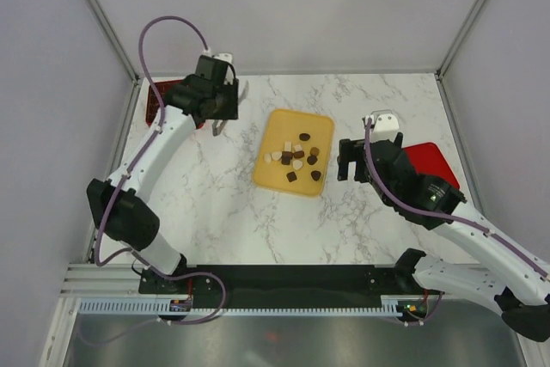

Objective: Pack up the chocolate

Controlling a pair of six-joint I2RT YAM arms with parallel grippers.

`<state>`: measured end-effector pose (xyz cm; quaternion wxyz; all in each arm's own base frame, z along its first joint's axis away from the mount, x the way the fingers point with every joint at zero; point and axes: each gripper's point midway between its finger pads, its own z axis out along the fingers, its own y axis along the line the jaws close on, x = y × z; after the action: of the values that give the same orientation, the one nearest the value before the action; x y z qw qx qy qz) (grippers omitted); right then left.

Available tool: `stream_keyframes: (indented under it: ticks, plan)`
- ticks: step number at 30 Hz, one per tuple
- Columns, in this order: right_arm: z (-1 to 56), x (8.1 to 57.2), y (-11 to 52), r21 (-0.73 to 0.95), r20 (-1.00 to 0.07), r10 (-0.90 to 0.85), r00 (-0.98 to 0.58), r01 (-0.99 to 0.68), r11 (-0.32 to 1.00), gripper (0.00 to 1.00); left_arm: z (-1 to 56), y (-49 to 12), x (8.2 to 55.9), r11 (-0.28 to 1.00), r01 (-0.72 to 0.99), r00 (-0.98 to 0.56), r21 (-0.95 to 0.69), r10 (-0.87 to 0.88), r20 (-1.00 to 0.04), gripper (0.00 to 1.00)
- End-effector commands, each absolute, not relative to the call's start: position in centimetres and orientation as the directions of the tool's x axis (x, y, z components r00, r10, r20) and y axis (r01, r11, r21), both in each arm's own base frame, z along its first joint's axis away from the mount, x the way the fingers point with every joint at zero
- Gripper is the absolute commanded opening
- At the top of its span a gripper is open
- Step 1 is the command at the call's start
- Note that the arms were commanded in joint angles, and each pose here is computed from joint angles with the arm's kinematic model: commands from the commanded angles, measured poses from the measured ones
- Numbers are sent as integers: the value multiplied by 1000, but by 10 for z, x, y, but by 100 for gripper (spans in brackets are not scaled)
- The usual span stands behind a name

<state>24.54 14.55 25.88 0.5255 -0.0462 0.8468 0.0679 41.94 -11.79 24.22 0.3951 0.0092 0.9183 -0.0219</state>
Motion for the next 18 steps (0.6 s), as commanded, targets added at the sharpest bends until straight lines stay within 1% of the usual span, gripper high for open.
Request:
stream_keyframes:
  ticks: [1,2,3,4,5,6,10,11,12,14,18]
  plan:
    - [277,241,134,84,-908,28,-417,-116,990,96,233,-167,371,977,209,-699,-32,126,-704,52]
    - [278,240,133,92,-908,38,-416,-112,989,96,228,-172,354,975,216,-709,-48,123,-694,53]
    - [278,239,132,94,-908,38,-417,-114,989,96,225,-188,340,964,259,-710,-62,147,-689,54]
    - [278,238,132,96,-907,39,-419,-116,989,96,214,-195,326,955,285,-730,-86,159,-664,54]
    - [278,237,131,98,-907,41,-420,-115,989,96,217,-202,316,949,293,-731,-114,145,-667,54]
    - [277,236,131,102,-905,44,-422,-115,988,96,214,-212,304,941,318,-731,-114,167,-661,54]
    - [275,234,131,110,-900,48,-432,-120,987,96,188,-217,271,940,328,-761,-98,202,-616,54]
    - [276,233,130,114,-901,53,-431,-119,986,96,183,-216,267,938,333,-766,-93,212,-608,54]
    - [276,232,130,118,-902,56,-429,-118,986,96,180,-218,262,947,300,-783,-117,174,-597,53]
    - [276,231,128,119,-903,58,-427,-117,986,96,167,-215,254,952,289,-802,-105,181,-570,53]
    - [275,230,127,119,-902,58,-429,-116,986,96,159,-214,245,959,275,-810,-69,192,-554,53]
